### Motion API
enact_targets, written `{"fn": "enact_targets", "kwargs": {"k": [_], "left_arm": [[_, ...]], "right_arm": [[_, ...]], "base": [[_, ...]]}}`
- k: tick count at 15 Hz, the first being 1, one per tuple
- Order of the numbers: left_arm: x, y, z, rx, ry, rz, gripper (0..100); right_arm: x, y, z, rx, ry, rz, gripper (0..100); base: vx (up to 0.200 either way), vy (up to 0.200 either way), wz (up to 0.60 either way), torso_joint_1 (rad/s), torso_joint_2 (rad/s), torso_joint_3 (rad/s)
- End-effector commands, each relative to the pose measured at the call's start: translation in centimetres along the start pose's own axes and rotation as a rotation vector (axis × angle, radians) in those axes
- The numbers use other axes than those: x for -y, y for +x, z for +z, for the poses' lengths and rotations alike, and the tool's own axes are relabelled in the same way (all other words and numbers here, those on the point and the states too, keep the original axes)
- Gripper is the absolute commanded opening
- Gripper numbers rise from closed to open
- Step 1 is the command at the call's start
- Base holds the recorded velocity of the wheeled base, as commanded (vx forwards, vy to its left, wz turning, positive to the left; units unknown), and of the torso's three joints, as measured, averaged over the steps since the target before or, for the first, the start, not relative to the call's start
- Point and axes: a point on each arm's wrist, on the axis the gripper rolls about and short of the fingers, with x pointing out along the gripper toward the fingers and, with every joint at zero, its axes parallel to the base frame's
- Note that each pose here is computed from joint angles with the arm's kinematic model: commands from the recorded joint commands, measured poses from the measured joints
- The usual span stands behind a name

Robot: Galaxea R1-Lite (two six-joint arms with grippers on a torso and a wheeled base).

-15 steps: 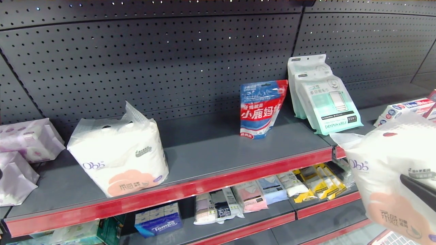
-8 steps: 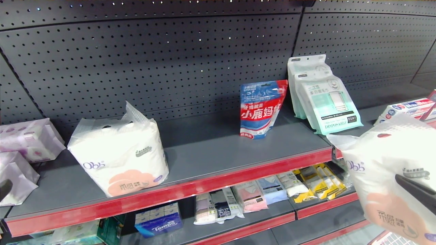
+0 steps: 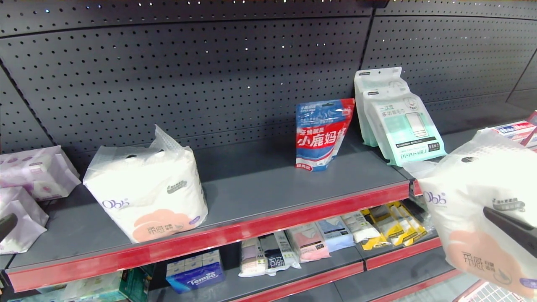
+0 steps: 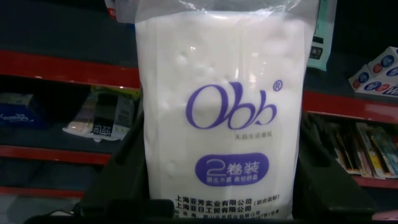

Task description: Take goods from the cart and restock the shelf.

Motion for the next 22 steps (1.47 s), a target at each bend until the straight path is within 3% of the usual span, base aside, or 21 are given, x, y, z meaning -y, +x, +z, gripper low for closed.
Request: {"fn": "enact_targets", "kwargs": {"k": [1,4,8,10,12,14,16,17,18,19,20,21,22], "left_arm": [[-0.3,0.4,-0.7,-0.025,-0.029,-0.022,100],[0.1,0.4,-1.5,-0.032,-0.042,-0.106,100],[0.3,0.6,-3.5,-0.083,-0.084,-0.201,100],[0.7,0.3,-4.8,-0.096,-0.090,-0.220,100],[0.7,0.3,-4.9,-0.098,-0.094,-0.212,100],[0.8,0.2,-5.3,-0.108,-0.142,-0.215,100],[0.7,0.5,-6.1,-0.139,-0.164,-0.226,100],[0.7,0.5,-6.1,-0.142,-0.158,-0.229,100],[0.6,0.6,-6.0,-0.150,-0.151,-0.178,100],[0.3,0.9,-6.4,-0.193,-0.132,-0.048,100],[0.3,0.9,-6.4,-0.196,-0.125,-0.033,100],[-0.3,1.2,-6.4,-0.240,-0.030,0.162,100],[-0.5,1.2,-6.3,-0.256,0.017,0.246,100]], "right_arm": [[0.0,0.3,-0.1,-0.013,0.001,0.005,0],[0.1,0.4,0.0,-0.017,-0.001,-0.007,0],[0.2,0.5,0.0,-0.023,0.000,-0.013,0],[0.2,-0.1,-0.2,-0.011,-0.002,-0.028,0],[0.2,0.0,-0.1,-0.017,-0.005,-0.037,0],[0.2,0.4,-0.2,-0.030,-0.005,-0.025,0],[0.3,0.5,-0.5,-0.042,0.001,-0.038,0],[0.5,0.4,-0.3,-0.040,0.003,-0.066,0],[0.7,0.4,-0.2,-0.041,0.005,-0.091,0],[1.0,0.5,-0.1,-0.045,0.006,-0.113,0],[1.0,0.5,-0.1,-0.047,0.007,-0.113,0],[0.7,0.3,-0.6,-0.058,-0.005,-0.104,0],[0.6,0.3,-1.1,-0.074,-0.027,-0.100,0]], "base": [[0.000,0.000,0.00,0.000,0.00,0.000],[0.000,0.000,0.00,0.000,0.00,0.000],[0.000,0.000,0.00,0.000,0.00,0.000],[0.000,0.000,0.00,0.000,0.00,0.000],[0.000,0.000,0.00,0.000,0.00,0.000],[0.000,0.000,0.00,0.000,0.00,0.000],[0.000,0.000,0.00,0.000,0.00,0.000],[0.000,0.000,0.00,0.000,0.00,0.000],[0.000,0.000,0.00,0.000,0.00,0.000],[0.000,0.000,0.00,0.000,0.00,0.000],[0.000,0.000,0.00,0.000,0.00,0.000],[0.000,0.000,0.00,0.000,0.00,0.000],[0.000,0.000,0.00,0.000,0.00,0.000]]}}
